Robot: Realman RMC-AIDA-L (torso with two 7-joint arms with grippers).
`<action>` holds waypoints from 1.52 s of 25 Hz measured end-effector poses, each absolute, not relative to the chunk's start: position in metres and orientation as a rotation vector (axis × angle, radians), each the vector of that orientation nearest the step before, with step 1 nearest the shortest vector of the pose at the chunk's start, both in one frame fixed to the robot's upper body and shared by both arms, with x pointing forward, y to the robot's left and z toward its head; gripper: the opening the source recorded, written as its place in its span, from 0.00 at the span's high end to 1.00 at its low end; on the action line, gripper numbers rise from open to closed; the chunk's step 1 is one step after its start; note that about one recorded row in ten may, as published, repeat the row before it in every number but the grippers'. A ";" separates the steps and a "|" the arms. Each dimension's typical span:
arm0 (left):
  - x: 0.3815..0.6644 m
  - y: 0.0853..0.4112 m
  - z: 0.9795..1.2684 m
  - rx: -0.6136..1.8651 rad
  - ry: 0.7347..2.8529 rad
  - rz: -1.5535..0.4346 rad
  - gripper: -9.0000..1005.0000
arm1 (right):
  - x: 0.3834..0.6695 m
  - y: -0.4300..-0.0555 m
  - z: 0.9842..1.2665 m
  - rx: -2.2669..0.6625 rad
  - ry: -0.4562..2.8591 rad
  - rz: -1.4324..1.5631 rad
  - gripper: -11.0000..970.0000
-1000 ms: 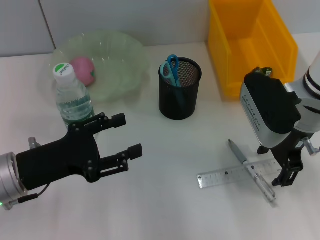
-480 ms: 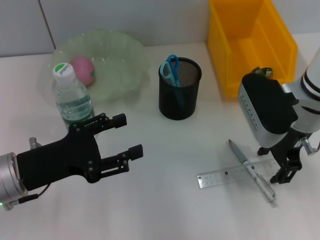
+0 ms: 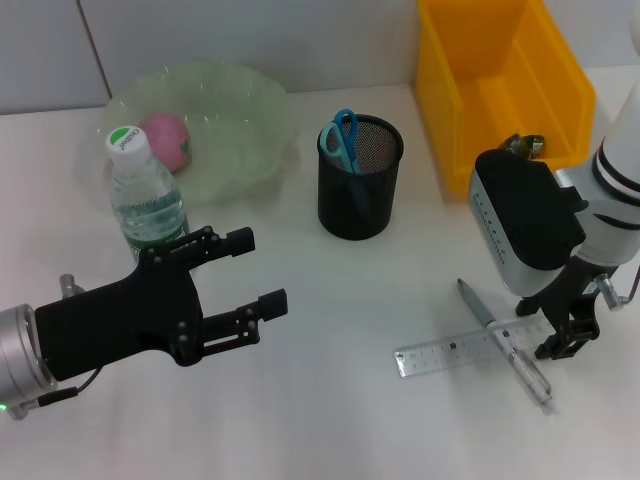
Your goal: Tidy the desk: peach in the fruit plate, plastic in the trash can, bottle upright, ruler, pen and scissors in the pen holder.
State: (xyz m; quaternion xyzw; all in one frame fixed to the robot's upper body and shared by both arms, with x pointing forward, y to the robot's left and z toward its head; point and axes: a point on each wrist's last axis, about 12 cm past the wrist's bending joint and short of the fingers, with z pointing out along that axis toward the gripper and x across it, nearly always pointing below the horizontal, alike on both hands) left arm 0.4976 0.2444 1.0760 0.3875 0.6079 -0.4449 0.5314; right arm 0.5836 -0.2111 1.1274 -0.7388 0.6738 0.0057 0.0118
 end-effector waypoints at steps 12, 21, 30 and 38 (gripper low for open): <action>0.498 0.245 1.076 0.926 1.449 -1.062 0.22 | 0.584 -0.210 1.129 -2.289 2.114 0.012 0.54; 0.497 0.245 1.078 0.928 1.437 -1.066 0.22 | 0.584 -0.213 1.137 -2.223 2.123 0.008 0.59; 0.495 0.248 1.083 0.909 1.387 -1.082 0.22 | 0.576 -0.228 1.160 -2.022 2.114 0.119 0.59; 0.493 0.252 1.090 0.793 1.290 -1.078 0.22 | 0.559 -0.260 1.165 -1.681 2.037 0.430 0.59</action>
